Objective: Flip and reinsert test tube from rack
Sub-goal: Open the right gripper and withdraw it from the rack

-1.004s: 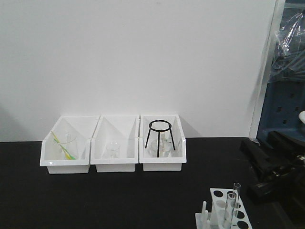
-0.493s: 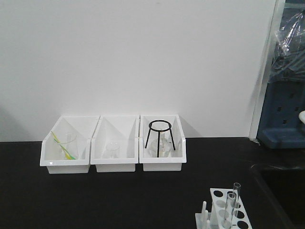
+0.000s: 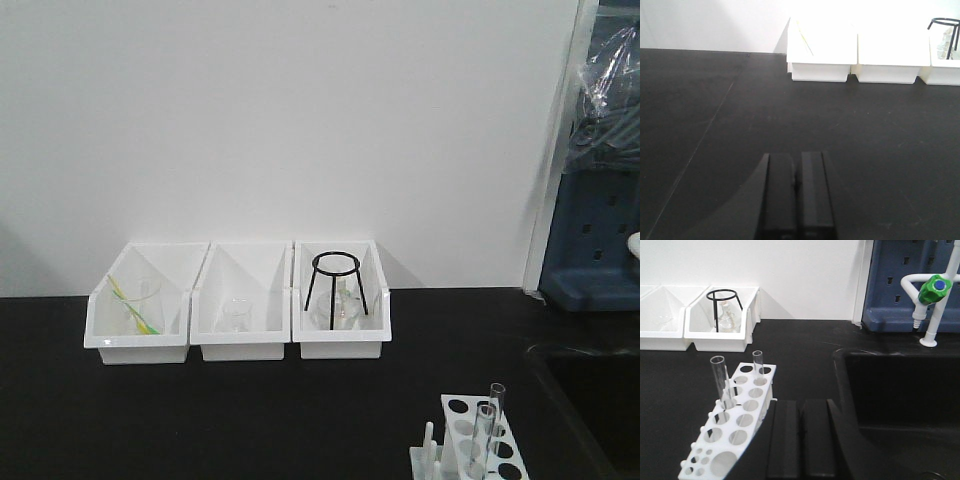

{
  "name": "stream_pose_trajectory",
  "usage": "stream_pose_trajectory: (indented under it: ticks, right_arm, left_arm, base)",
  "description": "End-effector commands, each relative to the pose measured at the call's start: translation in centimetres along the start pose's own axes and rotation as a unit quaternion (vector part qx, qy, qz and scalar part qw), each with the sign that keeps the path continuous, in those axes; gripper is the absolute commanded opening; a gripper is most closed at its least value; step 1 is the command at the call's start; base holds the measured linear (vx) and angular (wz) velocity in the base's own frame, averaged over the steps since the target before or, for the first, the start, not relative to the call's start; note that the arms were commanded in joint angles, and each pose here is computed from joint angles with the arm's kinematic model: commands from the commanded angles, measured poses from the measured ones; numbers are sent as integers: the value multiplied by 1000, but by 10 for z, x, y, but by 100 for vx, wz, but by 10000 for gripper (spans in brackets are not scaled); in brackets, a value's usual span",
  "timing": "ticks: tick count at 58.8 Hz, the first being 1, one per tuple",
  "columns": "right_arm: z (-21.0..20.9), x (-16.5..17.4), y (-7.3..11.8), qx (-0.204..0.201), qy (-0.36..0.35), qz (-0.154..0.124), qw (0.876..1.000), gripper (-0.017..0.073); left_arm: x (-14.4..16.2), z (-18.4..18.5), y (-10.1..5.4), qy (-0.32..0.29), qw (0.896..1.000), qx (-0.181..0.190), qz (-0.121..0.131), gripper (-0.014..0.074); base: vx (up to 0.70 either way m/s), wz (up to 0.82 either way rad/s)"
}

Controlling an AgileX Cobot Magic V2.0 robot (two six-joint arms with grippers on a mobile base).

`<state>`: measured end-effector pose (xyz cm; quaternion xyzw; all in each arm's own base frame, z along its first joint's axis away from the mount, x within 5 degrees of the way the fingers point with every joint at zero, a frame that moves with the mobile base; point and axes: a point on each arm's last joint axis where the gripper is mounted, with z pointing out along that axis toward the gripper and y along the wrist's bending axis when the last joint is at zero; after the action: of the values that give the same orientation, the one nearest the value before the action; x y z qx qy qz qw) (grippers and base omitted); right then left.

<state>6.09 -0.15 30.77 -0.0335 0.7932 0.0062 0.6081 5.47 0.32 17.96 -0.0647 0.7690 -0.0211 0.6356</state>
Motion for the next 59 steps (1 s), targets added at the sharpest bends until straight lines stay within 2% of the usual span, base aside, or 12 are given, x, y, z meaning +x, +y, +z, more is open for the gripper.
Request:
stream_pose_trajectory:
  ticks: [1, 7, 13, 24, 28, 33, 59]
  right_arm:
    - [-1, -11, 0, 0, -50, -26, 998, -8]
    - [1, 8, 4, -13, -98, -39, 994, -8]
    - [7, 42, 9, -23, -146, -37, 988, -8]
    - [24, 108, 10, -7, -135, -39, 990, -8]
    - [25, 113, 10, -9, -102, -49, 994, -8]
    - [26, 114, 10, -8, -97, -59, 993, -8]
    - [26, 115, 10, -8, -95, -59, 994, -8]
  left_arm:
    - [-7, -1, -2, -46, 999, 10, -2, -6]
    - [-7, -1, -2, -46, 999, 10, -2, -6]
    - [-7, -1, -2, -46, 999, 10, -2, -6]
    - [-7, -1, -2, -46, 999, 10, -2, -6]
    - [-7, -1, -1, -45, 999, 10, -2, -6]
    - [-7, -1, -1, -46, 999, 10, -2, -6]
    - [-7, -1, -1, -46, 999, 10, -2, -6]
  base:
    - [0, 0]
    - [0, 0]
    - [0, 0]
    - [0, 0]
    - [0, 0]
    - [0, 0]
    - [0, 0]
